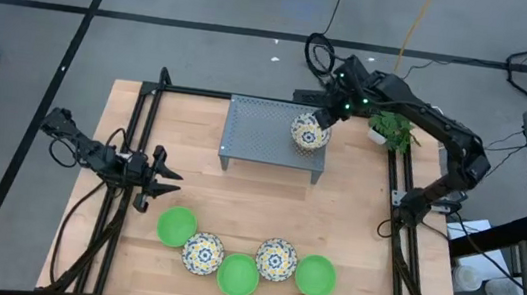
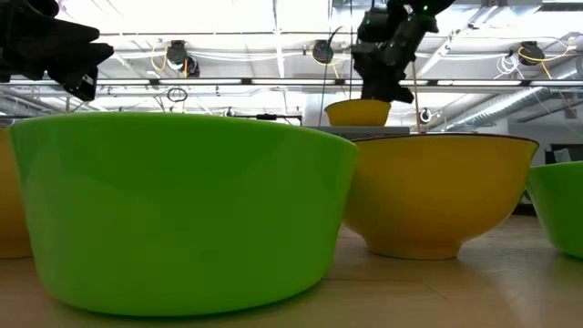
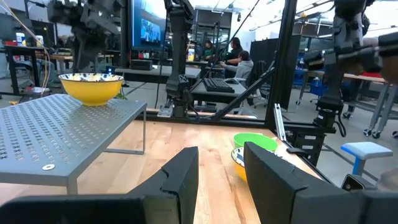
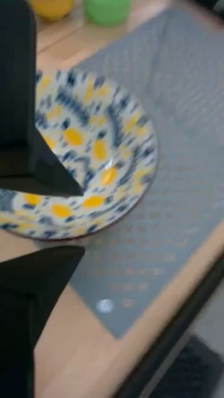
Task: Pick & Place Mini bowls
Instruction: Put the right green bowl on the shelf
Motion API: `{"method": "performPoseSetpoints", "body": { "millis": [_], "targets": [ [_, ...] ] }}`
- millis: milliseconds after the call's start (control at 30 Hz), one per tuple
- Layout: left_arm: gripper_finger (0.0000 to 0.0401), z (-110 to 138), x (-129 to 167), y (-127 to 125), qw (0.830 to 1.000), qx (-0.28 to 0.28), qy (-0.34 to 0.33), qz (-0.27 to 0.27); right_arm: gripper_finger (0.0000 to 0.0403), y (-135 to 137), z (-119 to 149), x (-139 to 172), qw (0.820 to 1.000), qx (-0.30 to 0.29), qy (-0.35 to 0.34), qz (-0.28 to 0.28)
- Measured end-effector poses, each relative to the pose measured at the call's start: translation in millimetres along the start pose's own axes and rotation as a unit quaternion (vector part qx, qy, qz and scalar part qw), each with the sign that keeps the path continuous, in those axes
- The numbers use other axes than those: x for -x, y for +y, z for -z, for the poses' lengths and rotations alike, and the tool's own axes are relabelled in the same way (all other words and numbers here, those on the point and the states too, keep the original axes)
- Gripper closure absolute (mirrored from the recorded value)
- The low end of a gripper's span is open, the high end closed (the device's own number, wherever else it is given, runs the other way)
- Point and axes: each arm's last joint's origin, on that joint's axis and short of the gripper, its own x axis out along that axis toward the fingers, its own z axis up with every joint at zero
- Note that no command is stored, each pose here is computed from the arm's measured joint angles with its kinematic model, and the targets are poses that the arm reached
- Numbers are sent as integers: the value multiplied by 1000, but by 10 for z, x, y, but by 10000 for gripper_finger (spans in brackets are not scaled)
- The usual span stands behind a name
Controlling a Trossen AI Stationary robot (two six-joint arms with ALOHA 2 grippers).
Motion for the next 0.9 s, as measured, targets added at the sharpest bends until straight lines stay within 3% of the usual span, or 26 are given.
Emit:
{"method": "performPoseSetpoints", "body": {
  "millis": [200, 300, 600, 800, 900],
  "targets": [
    [270, 0, 0, 0, 1000, 0, 0, 0, 237, 126, 58, 447, 996, 35, -80, -22],
    [270, 0, 0, 0, 1000, 0, 0, 0, 234, 270, 186, 716, 990, 74, -103, -62],
    [270, 0, 0, 0, 1000, 0, 0, 0, 246, 811, 966, 1372, 956, 190, -99, -199],
    [270, 0, 0, 0, 1000, 0, 0, 0, 247, 906, 1573, 1436, 912, 229, -113, -320],
    [270, 0, 0, 0, 1000, 0, 0, 0, 247, 953, 1816, 1376, 870, 223, -143, -415]
  ]
}}
